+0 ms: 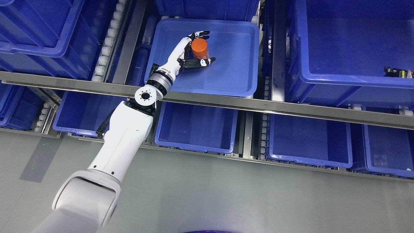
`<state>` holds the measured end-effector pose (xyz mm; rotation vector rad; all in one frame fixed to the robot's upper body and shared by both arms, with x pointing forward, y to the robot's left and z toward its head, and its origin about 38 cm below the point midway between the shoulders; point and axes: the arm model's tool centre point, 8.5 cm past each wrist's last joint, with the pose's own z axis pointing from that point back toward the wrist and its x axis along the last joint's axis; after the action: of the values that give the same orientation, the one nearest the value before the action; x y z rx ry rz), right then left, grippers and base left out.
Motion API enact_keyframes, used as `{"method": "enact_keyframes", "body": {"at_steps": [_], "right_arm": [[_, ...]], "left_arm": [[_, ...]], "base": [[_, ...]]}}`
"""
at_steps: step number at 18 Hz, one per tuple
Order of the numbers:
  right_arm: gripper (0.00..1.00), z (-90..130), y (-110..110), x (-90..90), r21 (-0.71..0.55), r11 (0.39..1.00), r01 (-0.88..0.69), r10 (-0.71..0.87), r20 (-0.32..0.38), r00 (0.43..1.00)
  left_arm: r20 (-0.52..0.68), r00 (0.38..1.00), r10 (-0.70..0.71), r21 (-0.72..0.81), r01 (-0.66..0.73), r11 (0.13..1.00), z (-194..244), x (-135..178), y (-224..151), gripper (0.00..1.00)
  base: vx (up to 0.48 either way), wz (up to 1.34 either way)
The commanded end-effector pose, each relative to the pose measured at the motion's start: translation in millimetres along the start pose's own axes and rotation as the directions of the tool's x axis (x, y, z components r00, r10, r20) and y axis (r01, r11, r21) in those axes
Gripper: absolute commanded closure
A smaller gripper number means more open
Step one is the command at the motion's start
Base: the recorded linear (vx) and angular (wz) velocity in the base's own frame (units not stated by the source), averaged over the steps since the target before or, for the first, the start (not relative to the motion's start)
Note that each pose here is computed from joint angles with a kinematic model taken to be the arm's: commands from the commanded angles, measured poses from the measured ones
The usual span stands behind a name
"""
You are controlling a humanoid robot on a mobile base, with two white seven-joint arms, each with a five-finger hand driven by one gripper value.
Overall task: Grab orange capacitor from left shelf to right desk
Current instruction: 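Close the left hand fingers around the orange capacitor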
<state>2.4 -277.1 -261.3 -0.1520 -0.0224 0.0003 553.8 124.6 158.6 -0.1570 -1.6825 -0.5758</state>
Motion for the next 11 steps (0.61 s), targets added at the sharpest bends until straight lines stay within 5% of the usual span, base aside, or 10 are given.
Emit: {"method": "enact_keyframes", "body": {"at_steps": [1,9,11], "right_arm": [[0.0,-0.6,-11.3,-7.8,-0.017,1.0,0.002,-0.002,-0.004,1.0],[0.0,-0.6,-11.3,-8.8,-0.017,1.0,0.004,-0.004,-0.005,1.0],[0.0,-0.6,-11.3,-8.8,-0.017,1.0,0.004,-0.004,-0.005,1.0]], "left_arm": [[0.004,1.0,-0.006,0.008,0.006,1.0,4.7,-8.0,8.5,0.48],[0.024,0.999,0.032,0.04,-0.033,0.999,5.9,-6.2,16.7,0.77],[0.097,0.993,0.063,0.053,-0.068,0.996,8.4,-1.8,18.0,1.0]], "base": [[0.0,0.0],[0.0,0.0],[0.0,0.0]]}}
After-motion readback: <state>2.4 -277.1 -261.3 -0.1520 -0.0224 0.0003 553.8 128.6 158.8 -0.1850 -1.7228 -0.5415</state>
